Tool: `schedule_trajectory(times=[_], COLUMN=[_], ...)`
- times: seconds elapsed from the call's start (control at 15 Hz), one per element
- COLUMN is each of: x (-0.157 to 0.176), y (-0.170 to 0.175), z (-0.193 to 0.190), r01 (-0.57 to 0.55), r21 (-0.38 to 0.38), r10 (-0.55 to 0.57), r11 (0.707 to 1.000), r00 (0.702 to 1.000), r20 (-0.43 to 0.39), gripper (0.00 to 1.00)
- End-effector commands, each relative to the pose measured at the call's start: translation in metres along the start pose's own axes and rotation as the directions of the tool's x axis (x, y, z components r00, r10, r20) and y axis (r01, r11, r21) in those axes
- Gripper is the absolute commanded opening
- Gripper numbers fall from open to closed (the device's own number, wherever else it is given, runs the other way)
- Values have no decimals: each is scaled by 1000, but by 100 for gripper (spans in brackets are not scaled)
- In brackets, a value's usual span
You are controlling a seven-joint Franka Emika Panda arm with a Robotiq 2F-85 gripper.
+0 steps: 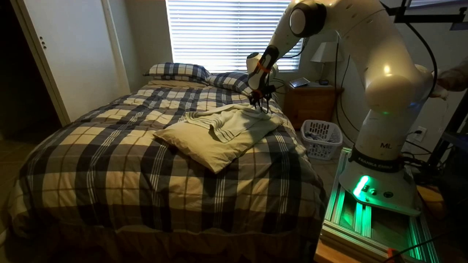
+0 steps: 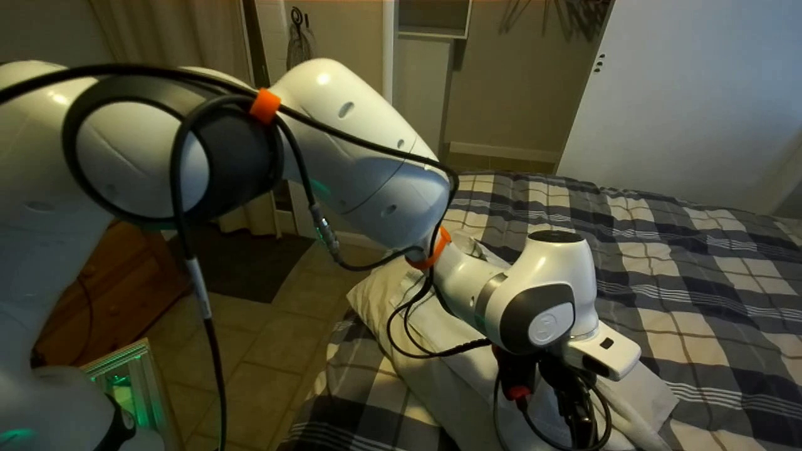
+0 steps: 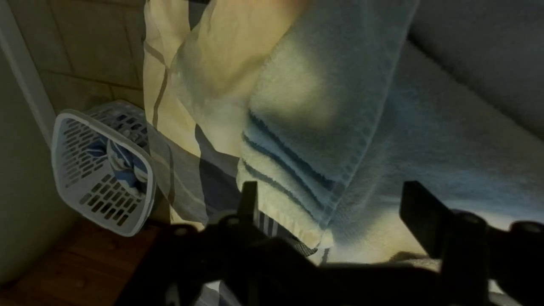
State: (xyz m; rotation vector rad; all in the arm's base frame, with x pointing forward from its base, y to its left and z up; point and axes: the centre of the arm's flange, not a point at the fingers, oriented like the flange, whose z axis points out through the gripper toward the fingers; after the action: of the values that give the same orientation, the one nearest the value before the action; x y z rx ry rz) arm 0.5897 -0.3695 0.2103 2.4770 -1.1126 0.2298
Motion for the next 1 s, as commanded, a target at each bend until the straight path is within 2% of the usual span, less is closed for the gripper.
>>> schedule_trajectory(times=[0.0,0.27,0.47,0.6,0.8,0.93], x=[10,9,7,6,6,10], y=[-6,-7,0,6,27,49], z=[10,13,6,3,1,-2], r01=[11,5,-4,-17,-58,-110], r21=[4,3,-42,-80,-167,-216], r10=[-11,-6,8,25,76,130], r11=[1000,1000,999,997,984,970], r00=[1000,999,996,995,991,988], r20=[13,42,84,99,106,80], gripper=[56,27,5,0,1,0])
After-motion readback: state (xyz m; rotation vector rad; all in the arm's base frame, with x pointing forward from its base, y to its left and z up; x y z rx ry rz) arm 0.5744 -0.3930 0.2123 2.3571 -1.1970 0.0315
